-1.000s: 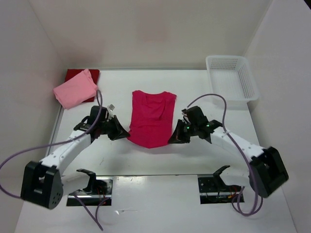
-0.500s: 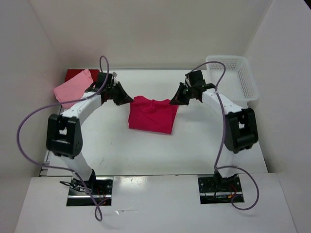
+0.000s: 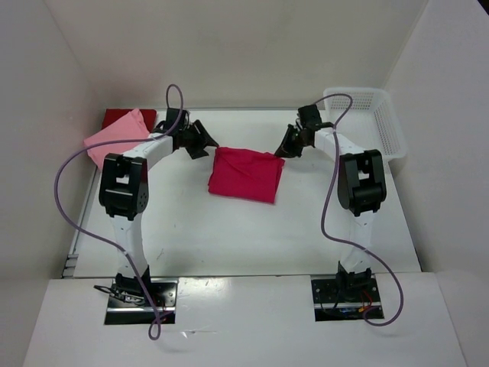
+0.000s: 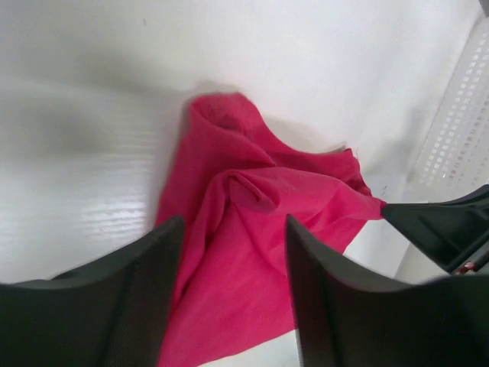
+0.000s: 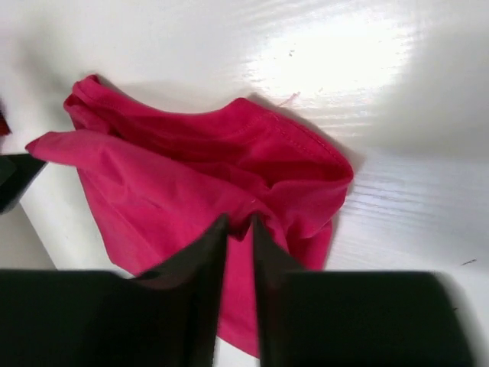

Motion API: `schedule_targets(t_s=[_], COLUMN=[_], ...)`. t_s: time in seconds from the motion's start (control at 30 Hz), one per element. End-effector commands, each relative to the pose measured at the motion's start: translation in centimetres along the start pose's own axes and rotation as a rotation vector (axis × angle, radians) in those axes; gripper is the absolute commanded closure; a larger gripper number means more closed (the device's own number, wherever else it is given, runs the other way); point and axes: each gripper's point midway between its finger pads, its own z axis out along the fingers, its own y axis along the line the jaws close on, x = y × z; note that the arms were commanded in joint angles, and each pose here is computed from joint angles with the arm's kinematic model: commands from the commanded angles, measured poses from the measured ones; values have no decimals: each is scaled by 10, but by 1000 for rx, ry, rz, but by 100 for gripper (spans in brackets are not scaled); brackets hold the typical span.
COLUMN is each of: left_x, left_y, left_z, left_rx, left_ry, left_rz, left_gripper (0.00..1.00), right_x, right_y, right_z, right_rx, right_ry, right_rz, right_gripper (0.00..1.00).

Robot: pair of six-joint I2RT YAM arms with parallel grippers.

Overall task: Fold and stack the t-shirts
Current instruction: Fold the long partially folded tshirt into a neat square

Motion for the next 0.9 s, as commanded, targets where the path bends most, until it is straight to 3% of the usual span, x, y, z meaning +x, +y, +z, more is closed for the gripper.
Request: schedule_targets(t_s=[0.0,0.1,0.17,0.23,0.33,0.4,0.67,0.87], left_x=[-47,-48,-19,18,67,78,118,144], left_y=[-39,-59,-63,-79,-53,-34,31,51], left_z=[-46,-79,-77,-76,-50,-36,-13,-31], left_rx=[104,155,169,210,185,156,43,5], left_ry=[-181,-233,-190,-129,-23,4,75,92], left_rz=[38,77,112,155,157,143,105,67], left_gripper=[30,31,40,43,46,49,52,52], right_x=[-36,-39,-32,-16,22,45,83,63], right_y=[27,45,53,63,87,96,133,131], right_z=[-28,-53,-65,-65,-55,-39,32,78], right_rx=[-44,-72,-78,-94,-183,-211,-302,-256], right_ry=[-106,-152,-161,-147,-64,7,179,151], right_rz=[-57,-83,-97,-132,-174,-186,-207,-193], right_gripper=[72,65,63,73,94,99,99,99])
